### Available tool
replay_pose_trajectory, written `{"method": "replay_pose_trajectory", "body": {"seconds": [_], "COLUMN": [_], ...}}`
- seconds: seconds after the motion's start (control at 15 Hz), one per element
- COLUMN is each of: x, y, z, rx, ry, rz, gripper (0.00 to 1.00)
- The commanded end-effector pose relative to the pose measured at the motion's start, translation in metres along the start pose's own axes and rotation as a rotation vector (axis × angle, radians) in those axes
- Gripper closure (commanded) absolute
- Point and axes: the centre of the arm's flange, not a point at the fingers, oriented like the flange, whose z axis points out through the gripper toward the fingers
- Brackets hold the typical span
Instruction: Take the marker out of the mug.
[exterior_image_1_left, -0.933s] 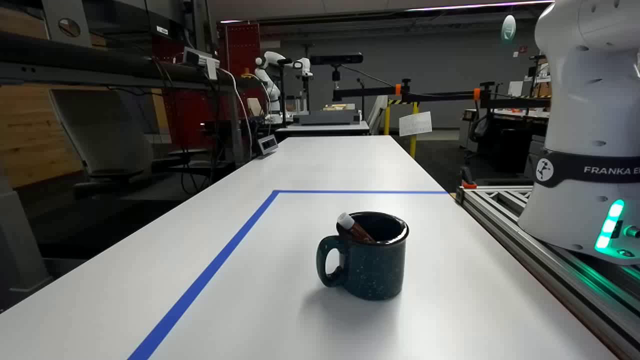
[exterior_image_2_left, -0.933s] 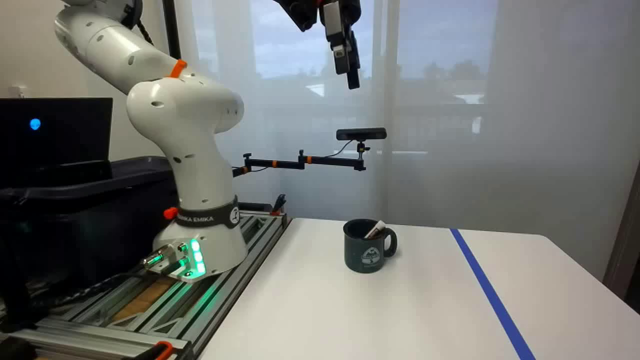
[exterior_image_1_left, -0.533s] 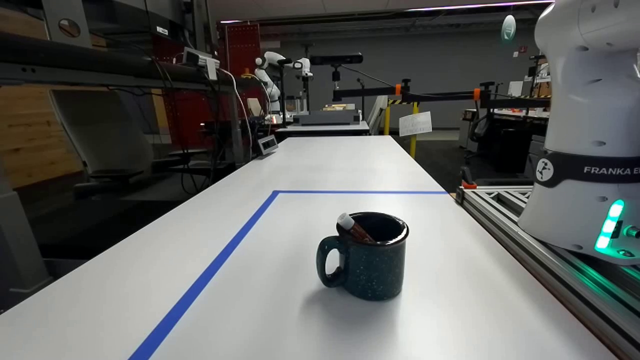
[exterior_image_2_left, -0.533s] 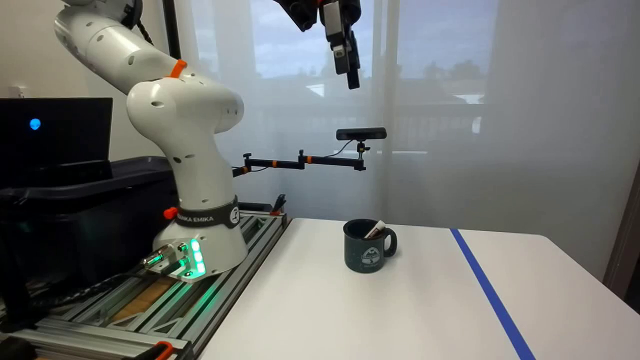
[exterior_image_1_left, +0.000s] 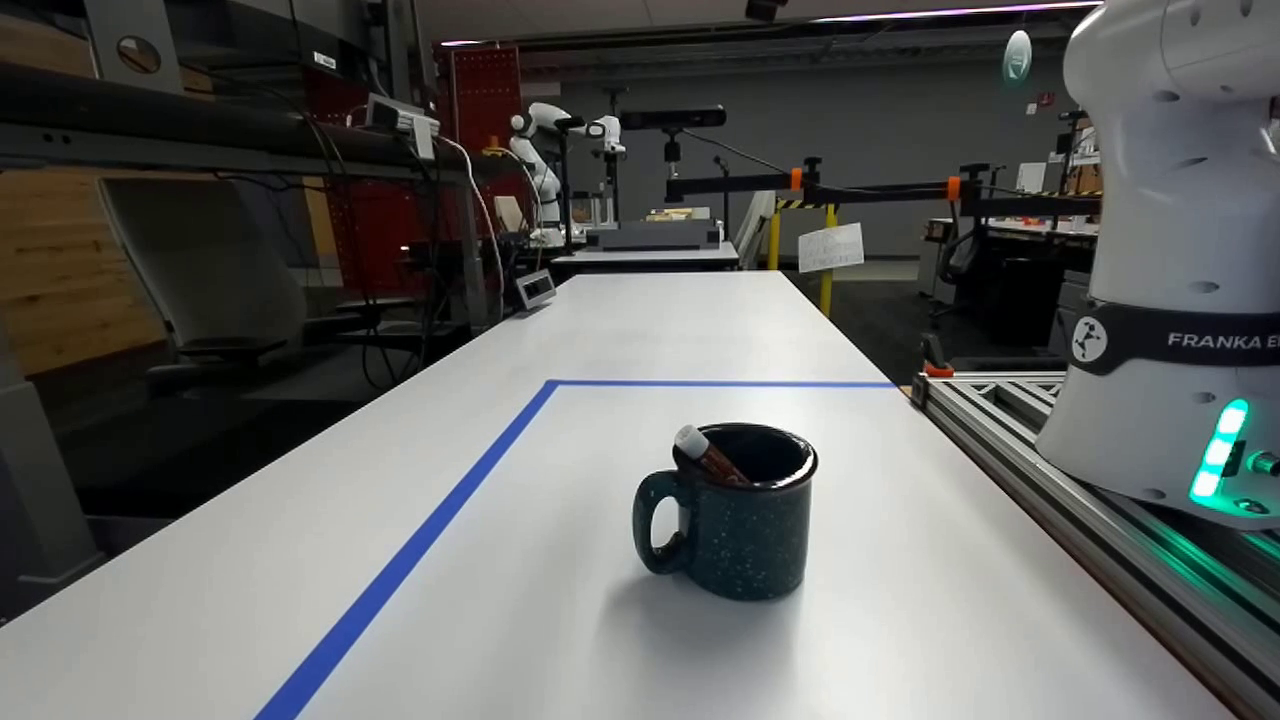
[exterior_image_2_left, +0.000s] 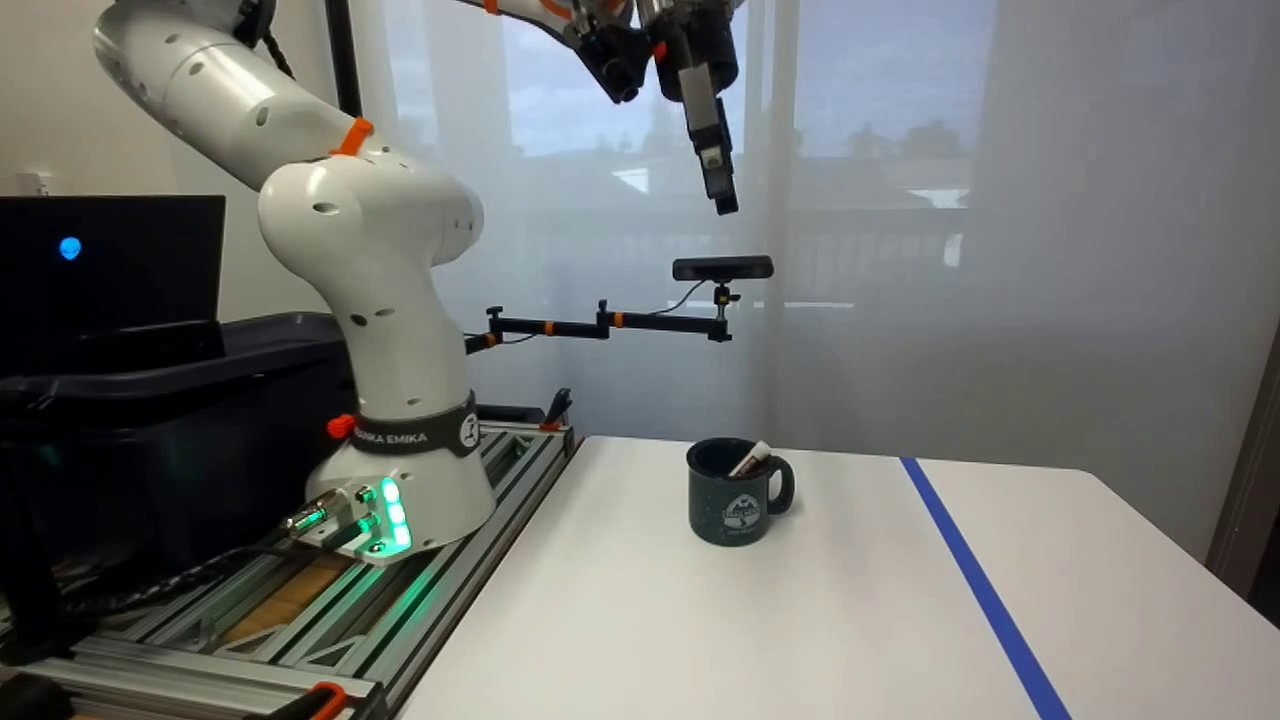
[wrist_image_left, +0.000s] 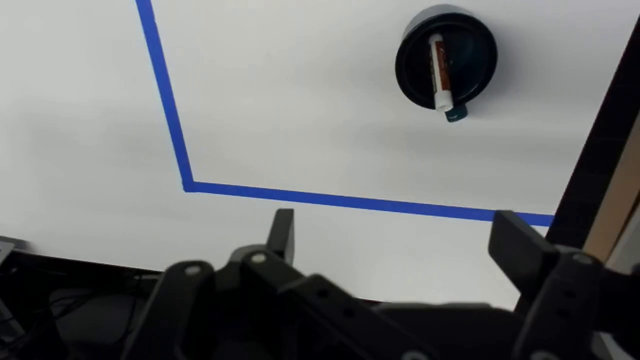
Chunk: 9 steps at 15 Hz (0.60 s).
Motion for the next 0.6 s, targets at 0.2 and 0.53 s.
{"method": "replay_pose_trajectory", "body": {"seconds": [0.2,0.53], "x": [-0.009,-0.004], "y": [-0.045,-0.043], "z": [0.061,0.092], "rx": [0.164,0.213], "ry": [0.015,-0.056], "rz": [-0.158,-0.155], "gripper": [0.00,0.00]}}
